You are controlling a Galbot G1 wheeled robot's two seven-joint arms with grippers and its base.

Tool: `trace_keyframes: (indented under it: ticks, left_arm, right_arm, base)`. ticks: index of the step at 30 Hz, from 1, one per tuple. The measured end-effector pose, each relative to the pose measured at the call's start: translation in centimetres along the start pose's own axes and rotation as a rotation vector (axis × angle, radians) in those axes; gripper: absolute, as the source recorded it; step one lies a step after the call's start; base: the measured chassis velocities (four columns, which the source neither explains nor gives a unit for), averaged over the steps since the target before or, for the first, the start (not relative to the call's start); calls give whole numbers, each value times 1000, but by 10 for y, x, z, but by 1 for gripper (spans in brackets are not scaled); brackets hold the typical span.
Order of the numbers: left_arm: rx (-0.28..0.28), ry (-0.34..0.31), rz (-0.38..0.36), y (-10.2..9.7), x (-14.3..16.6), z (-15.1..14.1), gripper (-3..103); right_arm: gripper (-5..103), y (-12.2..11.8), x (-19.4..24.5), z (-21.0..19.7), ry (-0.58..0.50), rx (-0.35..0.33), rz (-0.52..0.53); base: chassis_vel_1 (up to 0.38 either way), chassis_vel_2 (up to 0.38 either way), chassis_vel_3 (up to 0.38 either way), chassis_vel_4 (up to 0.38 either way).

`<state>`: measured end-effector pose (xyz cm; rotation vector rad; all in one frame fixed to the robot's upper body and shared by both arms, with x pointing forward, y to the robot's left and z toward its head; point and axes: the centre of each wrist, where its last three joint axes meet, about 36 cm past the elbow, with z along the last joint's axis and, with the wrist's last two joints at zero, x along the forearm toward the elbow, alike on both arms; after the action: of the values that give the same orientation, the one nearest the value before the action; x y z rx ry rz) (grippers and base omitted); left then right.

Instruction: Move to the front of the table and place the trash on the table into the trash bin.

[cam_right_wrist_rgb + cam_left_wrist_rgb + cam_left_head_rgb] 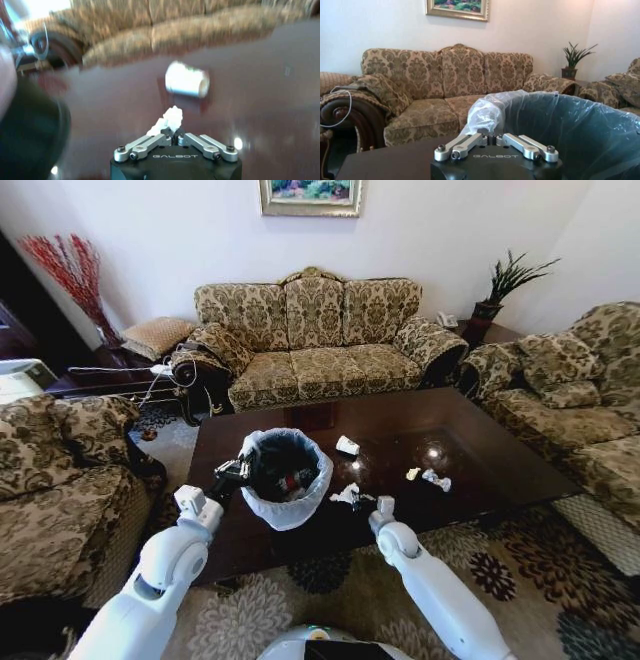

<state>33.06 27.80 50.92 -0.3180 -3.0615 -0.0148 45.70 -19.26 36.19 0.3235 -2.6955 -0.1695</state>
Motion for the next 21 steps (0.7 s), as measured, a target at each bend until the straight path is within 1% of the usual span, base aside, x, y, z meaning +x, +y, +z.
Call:
trace_keyframes:
  ticks: [1, 2, 3, 4, 5, 6, 8, 9, 11, 12, 13, 14, 15, 16, 18, 20, 21]
  left_arm:
    - [-3, 3, 2, 0, 1, 0, 3]
    - [-4, 4, 2, 0, 1, 0, 3]
    - [-4, 5, 1, 0, 2, 1, 3]
    - [-4, 5, 1, 0, 2, 1, 3]
    - [-5, 5, 1, 0, 2, 1, 3]
    - [-4, 5, 0, 0, 2, 1, 3]
    - [-2, 6, 0, -1, 2, 2, 3]
    - [-2, 6, 0, -1, 2, 2, 3]
    - [-2, 16, -1, -4, 1, 6, 3]
    - [0, 19, 0, -5, 0, 8, 3]
    - [0, 19, 0, -5, 0, 8, 3]
    - [3, 24, 2, -7, 0, 9, 3]
    - [5, 27, 3, -9, 0, 10, 3]
    - [5, 27, 3, -9, 0, 10, 3]
    - [8, 32, 3, -10, -1, 10, 3]
    - [9, 39, -1, -9, -2, 11, 3]
    - [9, 39, -1, -9, -2, 11, 3]
  right_arm:
    - [0, 1, 6, -21, -50, 12, 7]
    - [0, 2, 11, -32, -82, 24, 10]
    - [0, 4, 19, -50, -138, 48, 8]
    - [0, 4, 19, -50, -138, 48, 8]
    - [0, 5, 28, -68, -189, 73, 2]
    - [0, 6, 42, -96, -265, 106, -10]
    - [0, 8, 54, -120, -324, 127, -27]
    - [0, 8, 54, -120, -324, 127, -27]
    - [0, 13, 72, -163, -450, 188, -74]
    - [0, 17, 76, -175, -488, 212, -106]
    - [0, 17, 76, -175, -488, 212, -106]
    - [0, 26, 82, -190, -536, 239, -168]
    - [0, 36, 85, -198, -556, 245, -214]
    - [0, 36, 85, -198, -556, 245, -214]
    - [0, 55, 90, -206, -563, 239, -292]
    - [0, 75, 97, -204, -537, 227, -380]
    - [0, 75, 97, -204, -537, 227, -380]
  base:
    - [0, 0, 0, 0]
    - [0, 0, 0, 0]
    - [0, 0, 0, 0]
    - [0, 0, 0, 0]
    - [0, 0, 0, 0]
    - [0, 0, 0, 0]
    - [0, 0, 0, 0]
    - [0, 0, 0, 0]
    - [0, 0, 0, 0]
    - [0, 0, 0, 0]
    - [0, 0, 0, 0]
    - [0, 0, 0, 0]
    - [0, 0, 0, 0]
    - [0, 0, 0, 0]
    - [0, 0, 0, 0]
    - [0, 0, 0, 0]
    - [0, 0, 0, 0]
